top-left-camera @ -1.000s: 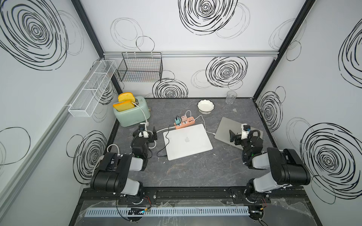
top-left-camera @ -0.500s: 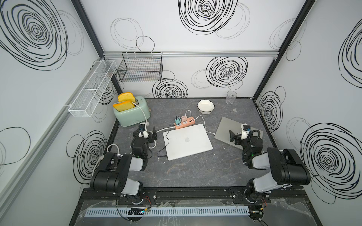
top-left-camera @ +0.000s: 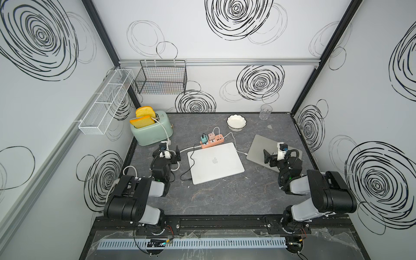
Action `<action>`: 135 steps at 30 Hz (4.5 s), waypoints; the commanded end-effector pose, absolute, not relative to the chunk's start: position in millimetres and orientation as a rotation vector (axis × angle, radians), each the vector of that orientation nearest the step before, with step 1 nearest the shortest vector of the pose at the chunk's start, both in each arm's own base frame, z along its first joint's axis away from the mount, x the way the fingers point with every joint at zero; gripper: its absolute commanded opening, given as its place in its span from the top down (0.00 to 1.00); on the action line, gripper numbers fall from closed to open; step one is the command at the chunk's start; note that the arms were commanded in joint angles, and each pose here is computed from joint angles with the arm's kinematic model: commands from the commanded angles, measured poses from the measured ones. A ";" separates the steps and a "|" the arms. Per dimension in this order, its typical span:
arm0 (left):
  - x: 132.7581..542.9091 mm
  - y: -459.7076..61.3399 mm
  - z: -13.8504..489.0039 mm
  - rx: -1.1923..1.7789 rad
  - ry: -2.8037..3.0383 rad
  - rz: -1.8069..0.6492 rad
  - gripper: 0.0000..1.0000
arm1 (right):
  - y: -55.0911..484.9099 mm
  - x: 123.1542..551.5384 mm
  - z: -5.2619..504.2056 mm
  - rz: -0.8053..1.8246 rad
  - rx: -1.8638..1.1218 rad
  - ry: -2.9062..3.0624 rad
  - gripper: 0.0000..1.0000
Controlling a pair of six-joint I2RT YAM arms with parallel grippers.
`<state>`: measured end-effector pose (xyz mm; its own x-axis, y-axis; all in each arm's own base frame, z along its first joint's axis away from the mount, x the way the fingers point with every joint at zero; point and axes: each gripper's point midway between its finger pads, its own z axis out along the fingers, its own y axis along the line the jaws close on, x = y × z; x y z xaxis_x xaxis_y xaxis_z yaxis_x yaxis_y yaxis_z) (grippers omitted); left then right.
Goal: Unplug the laptop charger
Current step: Remove the charging cable from the laptop, then remove the charging cable from the plug.
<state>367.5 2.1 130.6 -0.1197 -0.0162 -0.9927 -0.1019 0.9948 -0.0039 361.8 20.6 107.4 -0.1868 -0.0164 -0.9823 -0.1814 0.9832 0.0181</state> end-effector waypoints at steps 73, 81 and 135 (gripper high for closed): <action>235.6 -84.2 16.3 -0.879 2.531 -0.660 0.75 | 349.8 237.3 29.7 0.716 -1.110 2.600 0.01; 236.2 -78.3 15.4 -0.884 2.537 -0.630 1.00 | 339.5 237.7 16.8 0.723 -1.058 2.656 0.01; 433.0 -148.8 169.9 -0.376 2.335 -0.731 0.33 | 321.1 401.0 208.3 0.900 -0.577 2.365 0.00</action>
